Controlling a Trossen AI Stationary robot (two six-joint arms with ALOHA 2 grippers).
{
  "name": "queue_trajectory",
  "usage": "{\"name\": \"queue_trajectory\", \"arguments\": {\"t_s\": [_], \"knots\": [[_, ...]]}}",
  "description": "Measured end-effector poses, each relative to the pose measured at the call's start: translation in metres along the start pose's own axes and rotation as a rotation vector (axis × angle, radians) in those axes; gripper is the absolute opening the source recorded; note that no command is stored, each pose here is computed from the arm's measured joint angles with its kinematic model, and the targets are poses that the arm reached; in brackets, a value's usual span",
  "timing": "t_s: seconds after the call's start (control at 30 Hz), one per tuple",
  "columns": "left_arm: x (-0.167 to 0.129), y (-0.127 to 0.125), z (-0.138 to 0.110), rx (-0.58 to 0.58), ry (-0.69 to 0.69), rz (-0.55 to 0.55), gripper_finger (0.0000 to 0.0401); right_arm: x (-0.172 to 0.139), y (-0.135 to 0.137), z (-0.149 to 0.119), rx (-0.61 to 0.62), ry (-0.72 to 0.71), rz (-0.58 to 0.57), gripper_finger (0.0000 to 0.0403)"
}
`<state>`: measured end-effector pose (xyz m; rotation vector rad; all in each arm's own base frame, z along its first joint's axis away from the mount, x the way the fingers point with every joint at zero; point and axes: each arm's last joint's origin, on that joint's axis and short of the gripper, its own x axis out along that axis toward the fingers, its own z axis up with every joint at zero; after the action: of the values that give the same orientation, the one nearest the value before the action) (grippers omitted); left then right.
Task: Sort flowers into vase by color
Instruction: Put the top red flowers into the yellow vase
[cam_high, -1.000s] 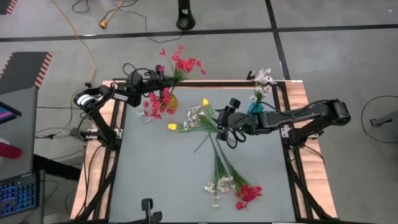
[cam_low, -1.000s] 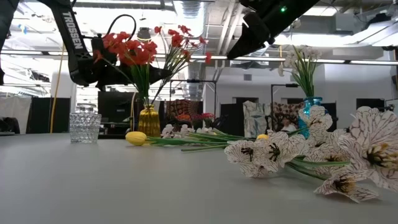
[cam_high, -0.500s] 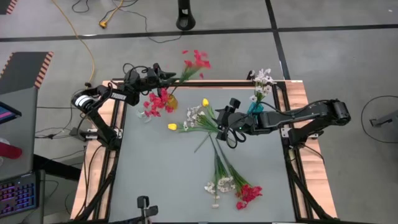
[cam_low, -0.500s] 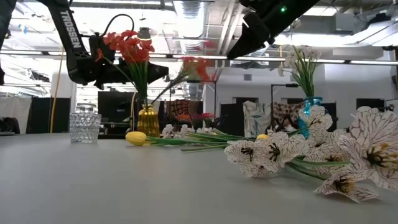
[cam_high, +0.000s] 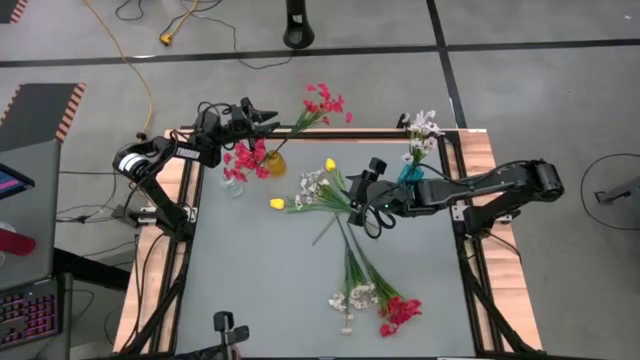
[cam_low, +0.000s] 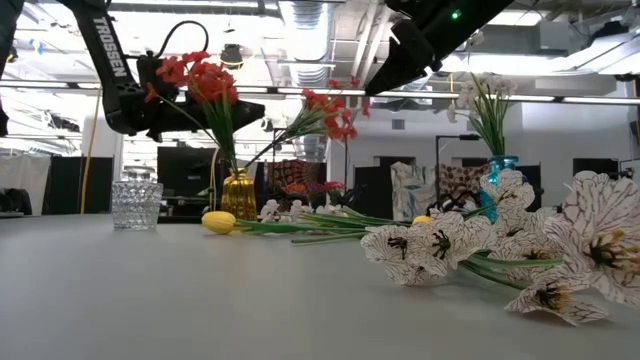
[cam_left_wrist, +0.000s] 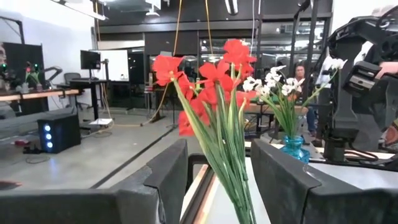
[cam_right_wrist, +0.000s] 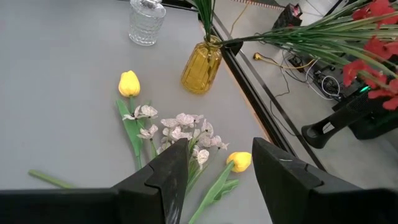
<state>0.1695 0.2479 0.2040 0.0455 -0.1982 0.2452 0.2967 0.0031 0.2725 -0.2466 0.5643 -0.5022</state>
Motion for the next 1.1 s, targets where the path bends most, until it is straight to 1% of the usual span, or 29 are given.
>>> {"name": "queue_trajectory", "arguments": {"t_s": [0.27,0.43,0.53,0.57,0.7,0.83,1.1], "knots": [[0.0,0.0,0.0,-0.007,0.0,-0.001,0.0164,0.0,-0.001,0.001,0.014,-0.005,-0.002,0.0203],[0.0,0.0,0.0,-0.007,0.0,-0.001,0.0164,0.007,-0.003,0.005,0.123,-0.047,-0.014,0.0203],[0.0,0.0,0.0,-0.009,0.0,-0.003,0.0164,0.021,0.0,0.006,0.185,-0.078,0.021,0.0203],[0.0,0.0,0.0,-0.01,0.0,-0.003,0.0164,0.026,0.003,0.005,0.189,-0.073,0.032,0.0203],[0.001,-0.001,0.0,-0.014,0.002,-0.007,0.0164,0.051,0.013,-0.001,0.21,-0.095,0.02,0.0203],[0.001,-0.001,0.0,-0.014,0.003,-0.007,0.0164,0.07,0.019,0.001,0.303,-0.192,0.009,0.0203],[0.001,-0.001,-0.001,-0.015,0.003,-0.006,0.0164,0.111,0.024,-0.005,0.424,-0.361,-0.04,0.0203]]}}
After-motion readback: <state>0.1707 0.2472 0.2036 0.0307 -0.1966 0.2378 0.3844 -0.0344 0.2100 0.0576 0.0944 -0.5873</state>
